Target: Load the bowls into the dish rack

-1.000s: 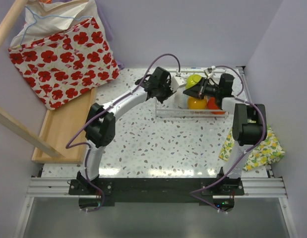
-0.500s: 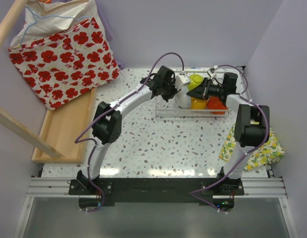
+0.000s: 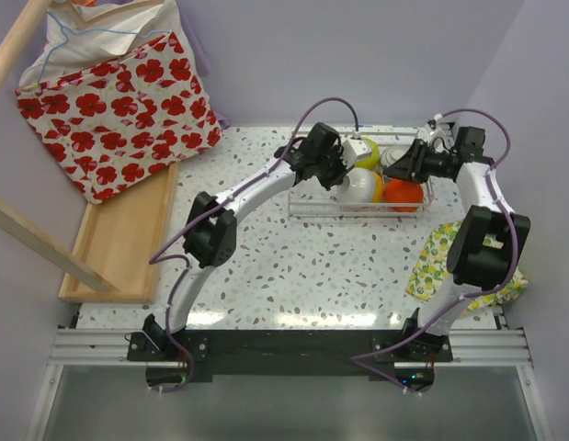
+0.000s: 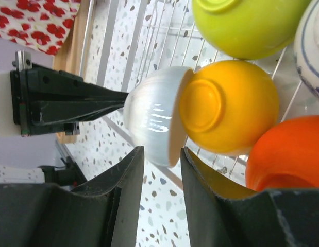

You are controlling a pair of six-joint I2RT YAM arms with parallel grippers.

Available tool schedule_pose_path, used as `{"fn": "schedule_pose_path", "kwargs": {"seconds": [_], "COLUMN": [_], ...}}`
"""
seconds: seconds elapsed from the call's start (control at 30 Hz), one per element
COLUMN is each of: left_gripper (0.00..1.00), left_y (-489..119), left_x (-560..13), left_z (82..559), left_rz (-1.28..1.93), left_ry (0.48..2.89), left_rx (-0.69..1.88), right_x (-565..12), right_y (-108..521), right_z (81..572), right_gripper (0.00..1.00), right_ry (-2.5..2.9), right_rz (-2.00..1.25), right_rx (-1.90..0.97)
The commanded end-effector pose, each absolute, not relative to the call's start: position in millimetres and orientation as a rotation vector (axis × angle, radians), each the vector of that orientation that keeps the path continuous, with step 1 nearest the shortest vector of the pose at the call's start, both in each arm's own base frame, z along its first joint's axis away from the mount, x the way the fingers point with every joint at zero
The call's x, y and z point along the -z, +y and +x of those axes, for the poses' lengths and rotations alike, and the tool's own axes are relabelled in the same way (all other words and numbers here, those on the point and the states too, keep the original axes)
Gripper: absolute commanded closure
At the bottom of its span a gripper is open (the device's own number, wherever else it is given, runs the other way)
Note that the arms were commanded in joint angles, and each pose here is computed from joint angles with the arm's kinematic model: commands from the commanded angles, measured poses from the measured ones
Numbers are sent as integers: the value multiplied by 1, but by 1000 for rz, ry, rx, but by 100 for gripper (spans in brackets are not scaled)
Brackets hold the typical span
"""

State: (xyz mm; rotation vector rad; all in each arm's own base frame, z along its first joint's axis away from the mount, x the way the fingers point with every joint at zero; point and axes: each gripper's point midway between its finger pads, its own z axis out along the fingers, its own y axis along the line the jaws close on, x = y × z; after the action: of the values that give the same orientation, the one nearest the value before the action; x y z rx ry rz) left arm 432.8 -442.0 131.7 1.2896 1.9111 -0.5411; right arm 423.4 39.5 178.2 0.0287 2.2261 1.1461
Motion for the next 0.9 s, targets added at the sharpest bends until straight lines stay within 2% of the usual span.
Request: {"fn": "schedule_pose_path", "kwargs": {"seconds": [0.0,0.37,0.53,0.63,0.67,0.7,0.73,0.77,0.8,0.83,0.87], "left_gripper": [100,100,100,100,100,100,100,95,84,54,42], "left_y": [-468,-461,-438,-415,-406,-396,-387,-378,-366,-355,-344], "left_x": [-153,-178,-222,-239,-229,-246,-237,-241,-261,-253,-256], "left_z": [435,438,438,429,425,421,416,414,410,406,405], "left_rz": [1257,1192,1129,1122,1134,1122,1134,1125,1109,1108,1089], "left_ry": [1829,1827,1794,1787,1816,1796,1821,1825,1799,1826,1831], "left_rx": [604,524,428,374,354,345,330,308,293,267,232], "right_x": [-197,-193,-191,-198,-198,-199,-201,-206,-209,-212,-214], "right_y": [44,49,67,83,86,85,85,83,81,78,74], "right_z": [401,391,397,407,411,415,419,422,424,425,425], "right_gripper": [61,62,71,74,74,75,74,73,71,67,65], "right_ry": [2203,2169,2171,2142,2146,2143,2138,2133,2126,2123,2123], "right_rz": [-72,-89,-219,-281,-271,-258,-245,-222,-214,-208,-214], "right_rx": [-1043,-926,-825,-782,-755,-738,-732,-721,-698,-666,-611]}}
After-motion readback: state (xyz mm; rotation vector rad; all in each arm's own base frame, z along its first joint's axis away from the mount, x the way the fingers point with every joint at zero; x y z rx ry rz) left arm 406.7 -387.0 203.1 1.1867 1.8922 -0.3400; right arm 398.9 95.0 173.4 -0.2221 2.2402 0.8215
